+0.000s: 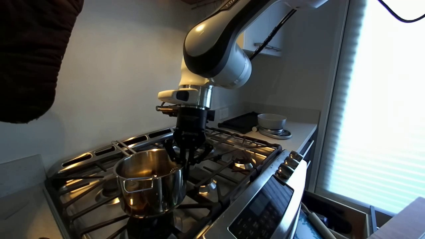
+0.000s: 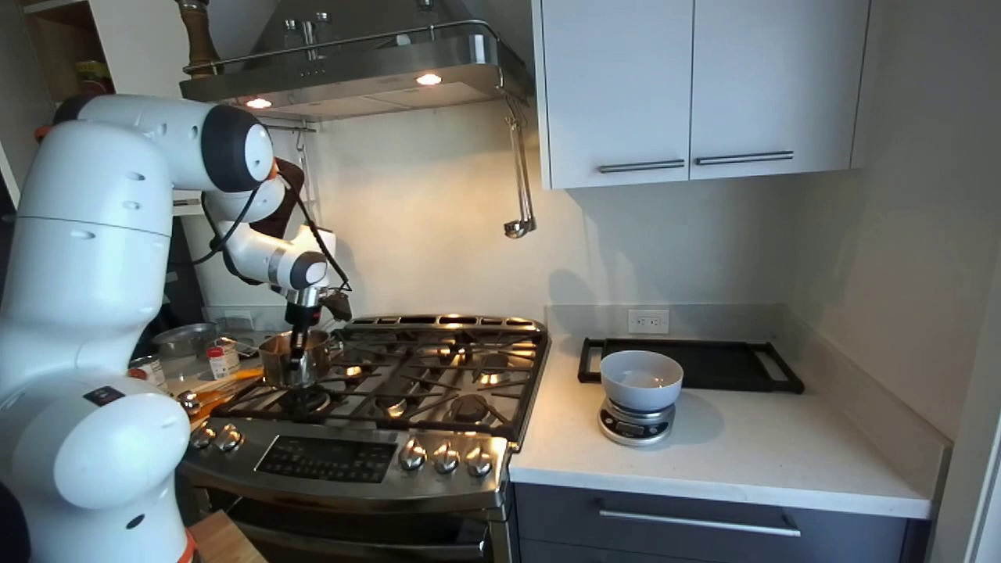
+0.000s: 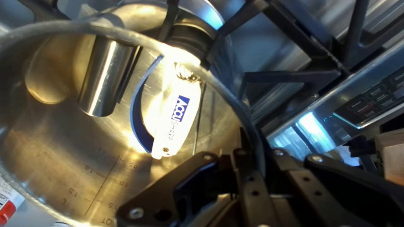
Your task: Put the pot on the left back plate
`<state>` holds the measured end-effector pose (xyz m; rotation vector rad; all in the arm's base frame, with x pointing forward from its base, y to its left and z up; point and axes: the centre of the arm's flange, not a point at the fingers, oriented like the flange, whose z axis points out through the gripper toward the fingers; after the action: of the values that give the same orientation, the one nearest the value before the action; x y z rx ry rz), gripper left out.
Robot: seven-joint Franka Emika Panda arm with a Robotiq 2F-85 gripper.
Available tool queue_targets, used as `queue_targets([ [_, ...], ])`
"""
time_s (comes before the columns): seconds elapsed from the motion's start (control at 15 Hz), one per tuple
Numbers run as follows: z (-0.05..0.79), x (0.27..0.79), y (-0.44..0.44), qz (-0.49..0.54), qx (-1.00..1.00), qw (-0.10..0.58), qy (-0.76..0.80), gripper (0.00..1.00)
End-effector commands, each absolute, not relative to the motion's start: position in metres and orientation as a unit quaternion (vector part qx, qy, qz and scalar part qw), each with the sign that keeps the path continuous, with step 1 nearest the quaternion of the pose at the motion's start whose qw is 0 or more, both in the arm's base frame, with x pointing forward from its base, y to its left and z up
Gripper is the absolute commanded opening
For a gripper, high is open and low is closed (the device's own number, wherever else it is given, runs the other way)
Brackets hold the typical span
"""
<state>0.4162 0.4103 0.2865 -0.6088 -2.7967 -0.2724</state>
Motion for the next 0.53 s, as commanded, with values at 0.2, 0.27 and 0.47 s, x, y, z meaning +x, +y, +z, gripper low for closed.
queue_targets([
  [0.2,0.297,0.425,0.431,-0.099,-0.19,0.108,-0.971,0.01],
  [0.27,0.296,0.425,0.434,-0.097,-0.185,0.11,-0.972,0.01],
  [0.47,0.295,0.426,0.439,-0.097,-0.178,0.11,-0.973,0.01],
])
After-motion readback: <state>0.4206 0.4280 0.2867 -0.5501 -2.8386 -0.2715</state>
